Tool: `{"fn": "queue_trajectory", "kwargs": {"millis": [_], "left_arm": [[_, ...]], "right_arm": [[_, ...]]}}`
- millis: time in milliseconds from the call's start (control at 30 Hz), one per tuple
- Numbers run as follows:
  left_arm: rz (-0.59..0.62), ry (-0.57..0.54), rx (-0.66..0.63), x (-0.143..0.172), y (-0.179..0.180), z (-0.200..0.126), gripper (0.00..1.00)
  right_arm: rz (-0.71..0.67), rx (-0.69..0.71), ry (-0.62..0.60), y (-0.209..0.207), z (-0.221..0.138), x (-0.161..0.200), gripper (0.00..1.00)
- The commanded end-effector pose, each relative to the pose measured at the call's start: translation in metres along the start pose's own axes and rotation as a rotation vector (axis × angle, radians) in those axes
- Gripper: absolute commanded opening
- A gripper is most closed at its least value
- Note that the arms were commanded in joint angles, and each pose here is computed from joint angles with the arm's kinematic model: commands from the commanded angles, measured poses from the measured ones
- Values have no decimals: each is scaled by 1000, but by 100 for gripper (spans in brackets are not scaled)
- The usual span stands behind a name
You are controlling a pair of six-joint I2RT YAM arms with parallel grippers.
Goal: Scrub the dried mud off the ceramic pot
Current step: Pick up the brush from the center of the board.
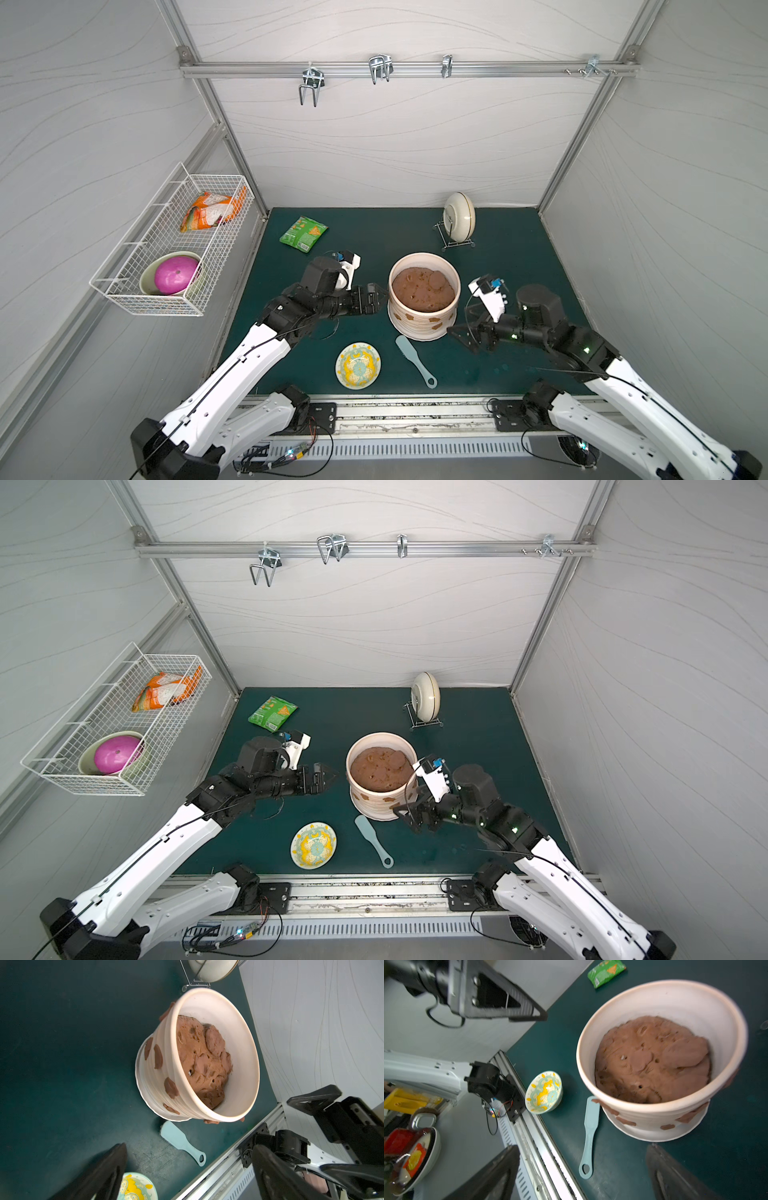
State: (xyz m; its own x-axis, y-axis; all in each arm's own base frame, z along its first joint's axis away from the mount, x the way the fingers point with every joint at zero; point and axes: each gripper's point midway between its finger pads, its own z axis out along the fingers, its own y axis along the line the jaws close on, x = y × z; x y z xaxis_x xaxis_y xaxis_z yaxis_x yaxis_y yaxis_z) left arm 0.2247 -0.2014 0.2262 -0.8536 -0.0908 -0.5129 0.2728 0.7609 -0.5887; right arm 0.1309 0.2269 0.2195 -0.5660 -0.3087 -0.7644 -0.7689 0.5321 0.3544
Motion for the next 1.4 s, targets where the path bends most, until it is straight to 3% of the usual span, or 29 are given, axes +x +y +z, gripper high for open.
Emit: {"fn": "queue_trajectory", "kwargs": {"millis": [0,300,567,1367], "left_arm": [[31,-22,16,-10,-18,1,99],[17,-7,-38,-5,-9,15,99],[30,3,-84,-3,0,18,99],[49,46,-141,6,15,25,100]], "right_arm": [[-50,165,40,-13,20,16,99],[-91,225,198,1,88,68,89],[-95,272,339,6,129,113,73],[-64,302,500,-9,162,153,32]]}}
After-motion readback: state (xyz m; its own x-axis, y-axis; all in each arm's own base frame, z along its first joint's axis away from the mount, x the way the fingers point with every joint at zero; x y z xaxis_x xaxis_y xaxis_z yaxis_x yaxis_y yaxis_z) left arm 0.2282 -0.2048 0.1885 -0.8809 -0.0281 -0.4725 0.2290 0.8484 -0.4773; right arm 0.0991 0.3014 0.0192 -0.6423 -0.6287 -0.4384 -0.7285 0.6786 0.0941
